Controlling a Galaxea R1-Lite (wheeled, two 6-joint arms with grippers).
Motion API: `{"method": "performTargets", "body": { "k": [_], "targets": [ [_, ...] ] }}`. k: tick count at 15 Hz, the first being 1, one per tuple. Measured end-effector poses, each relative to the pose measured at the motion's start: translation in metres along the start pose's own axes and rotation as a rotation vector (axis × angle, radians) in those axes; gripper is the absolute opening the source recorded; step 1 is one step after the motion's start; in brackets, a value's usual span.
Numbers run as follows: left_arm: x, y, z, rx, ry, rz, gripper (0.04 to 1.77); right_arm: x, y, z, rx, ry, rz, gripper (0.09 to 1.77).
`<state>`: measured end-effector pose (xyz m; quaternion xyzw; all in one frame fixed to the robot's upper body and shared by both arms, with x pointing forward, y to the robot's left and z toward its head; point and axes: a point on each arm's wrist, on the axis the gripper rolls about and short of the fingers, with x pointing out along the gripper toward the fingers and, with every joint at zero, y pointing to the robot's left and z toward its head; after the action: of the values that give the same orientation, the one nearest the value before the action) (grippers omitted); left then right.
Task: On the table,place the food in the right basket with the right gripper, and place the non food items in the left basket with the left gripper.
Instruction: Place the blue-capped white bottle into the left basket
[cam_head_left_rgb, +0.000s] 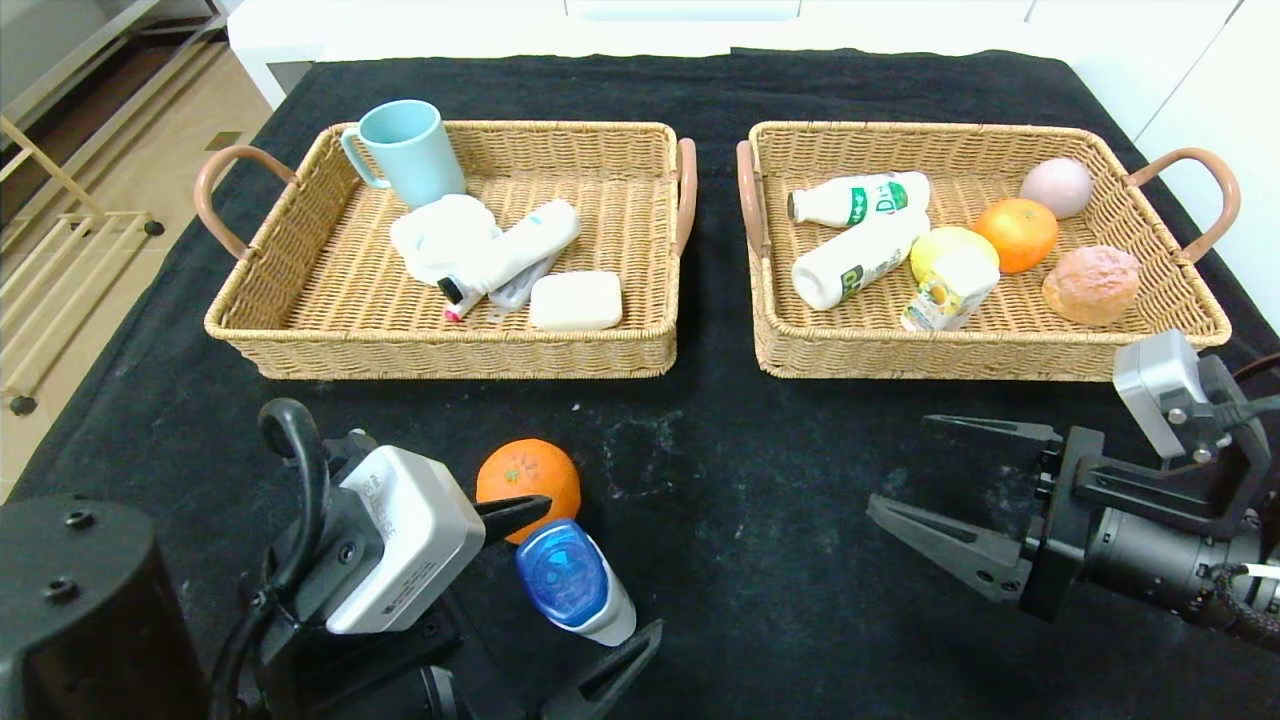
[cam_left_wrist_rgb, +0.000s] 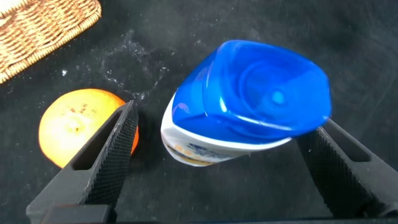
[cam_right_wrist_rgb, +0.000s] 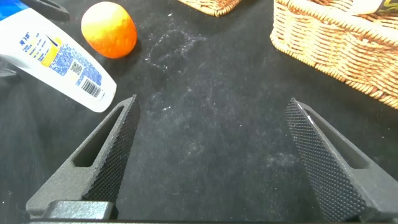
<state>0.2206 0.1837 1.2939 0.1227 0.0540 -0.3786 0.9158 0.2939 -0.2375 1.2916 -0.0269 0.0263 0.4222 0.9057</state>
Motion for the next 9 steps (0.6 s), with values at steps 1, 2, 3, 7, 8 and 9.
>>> {"method": "performTargets", "body": {
  "k": [1,2,3,7,8,9],
  "targets": [
    [0.0011,-0.0004,-0.0011,0.001,0.005,-0.001,1.72,0.0001,0.0002,-0.0001,-0.001,0.001,0.001,1.71],
    [0.0019,-0.0006,-0.0017,0.001,0.008,0.0,1.72,0.0001,0.0002,-0.0001,0.0,0.001,0.001,1.71],
    [0.0025,-0.0006,-0.0021,0.001,0.011,0.0,1.72,0.0001,0.0002,-0.0001,-0.001,0.001,0.001,1.71],
    [0.0058,-0.0002,-0.0001,-0.004,-0.01,0.021,1.72,0.0003,0.0016,-0.0011,0.001,0.004,0.007,1.71],
    [0.007,-0.0002,0.0001,-0.006,-0.014,0.027,1.72,0.0005,0.0018,-0.0013,0.001,0.005,0.009,1.71],
    [0.008,-0.0003,-0.0004,-0.006,-0.011,0.03,1.72,0.0005,0.002,-0.0014,0.001,0.005,0.009,1.71]
  ]
}}
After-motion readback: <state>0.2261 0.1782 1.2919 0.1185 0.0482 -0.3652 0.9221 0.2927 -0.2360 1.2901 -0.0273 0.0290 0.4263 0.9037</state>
